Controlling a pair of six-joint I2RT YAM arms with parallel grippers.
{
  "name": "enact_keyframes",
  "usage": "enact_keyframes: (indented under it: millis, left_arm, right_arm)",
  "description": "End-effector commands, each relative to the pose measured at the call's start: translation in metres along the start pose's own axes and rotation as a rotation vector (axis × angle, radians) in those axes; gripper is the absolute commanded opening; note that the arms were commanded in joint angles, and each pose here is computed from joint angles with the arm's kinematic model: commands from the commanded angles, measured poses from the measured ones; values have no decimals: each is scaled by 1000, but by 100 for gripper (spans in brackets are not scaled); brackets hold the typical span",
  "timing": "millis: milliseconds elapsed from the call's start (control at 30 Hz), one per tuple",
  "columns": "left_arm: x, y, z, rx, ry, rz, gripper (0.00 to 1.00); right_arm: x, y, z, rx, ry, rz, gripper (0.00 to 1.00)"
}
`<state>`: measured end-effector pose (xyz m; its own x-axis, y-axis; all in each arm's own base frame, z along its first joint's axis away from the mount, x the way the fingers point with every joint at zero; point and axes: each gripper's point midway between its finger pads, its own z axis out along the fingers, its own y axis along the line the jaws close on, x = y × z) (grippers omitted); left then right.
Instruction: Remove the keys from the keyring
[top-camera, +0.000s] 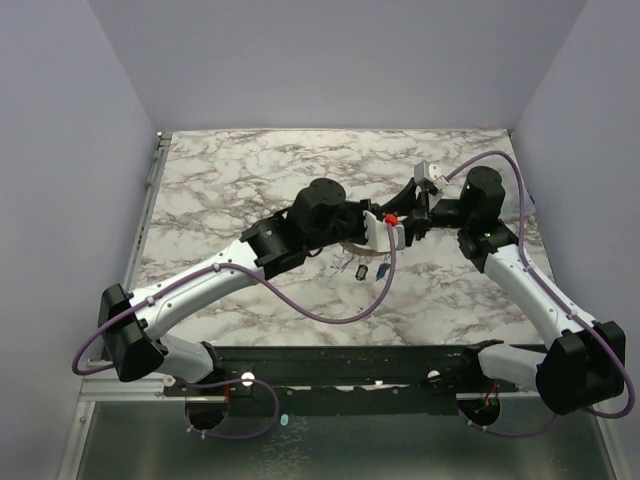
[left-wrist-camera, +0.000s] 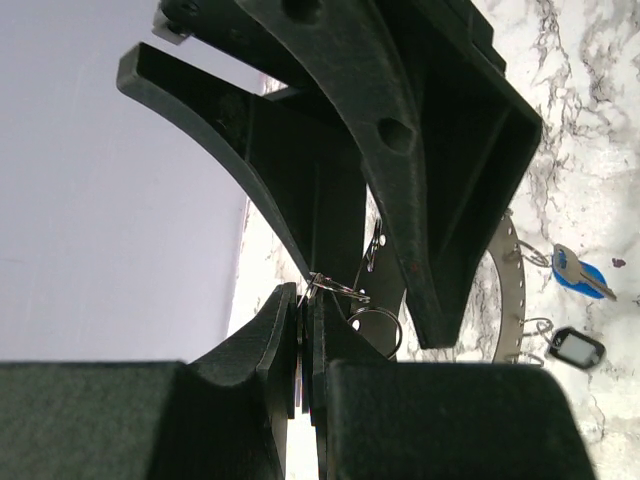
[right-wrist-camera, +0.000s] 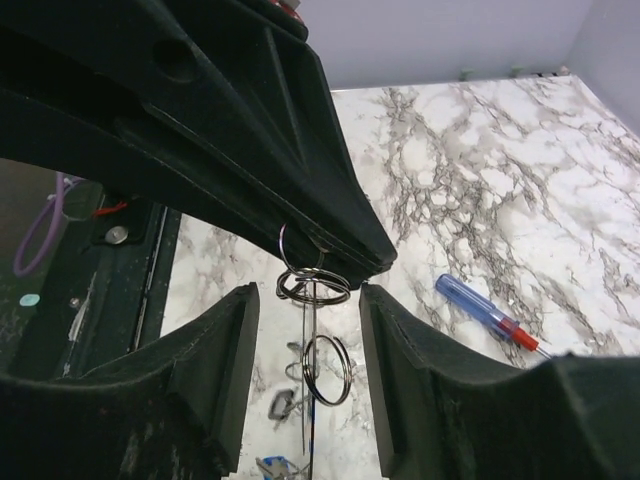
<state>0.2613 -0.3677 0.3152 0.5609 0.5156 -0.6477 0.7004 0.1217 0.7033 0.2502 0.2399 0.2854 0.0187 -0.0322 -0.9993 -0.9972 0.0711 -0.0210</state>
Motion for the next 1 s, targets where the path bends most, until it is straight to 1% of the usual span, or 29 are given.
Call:
enact_keyframes:
  millis: [0,167,267,300,400,433,700,867,967]
  left_arm:
    - [-12,17,-2,-48,-12,-31,0]
    - [-11,14,-1,-36,-2,-42,0]
    - [-7,9,0,-2,21,-49,0]
    - [-6,7,0,12,27,-55,0]
    - [-5,0,0,58,46,-79,0]
    - [-5,-2,0,70,52,-88,0]
    - [9,-5,0,135,102,-193,0]
    - [16,-6,2,193,111,-292,0]
    - [17,-13,4,245,116,-352,0]
  right_arm:
    - [3,4,4,-26,0,-21,54]
    - [4,5,4,-30,5,-40,38]
    - [2,5,3,-36,9,-70,26]
    - [1,5,3,-39,12,-79,18]
    - [-2,5,2,-48,22,-115,4]
    - [-3,5,2,-47,24,-125,1]
    - [-3,9,0,-60,33,-157,0]
    - [-5,12,-1,-77,43,-184,1]
    - [-10,14,-1,-95,43,-217,1]
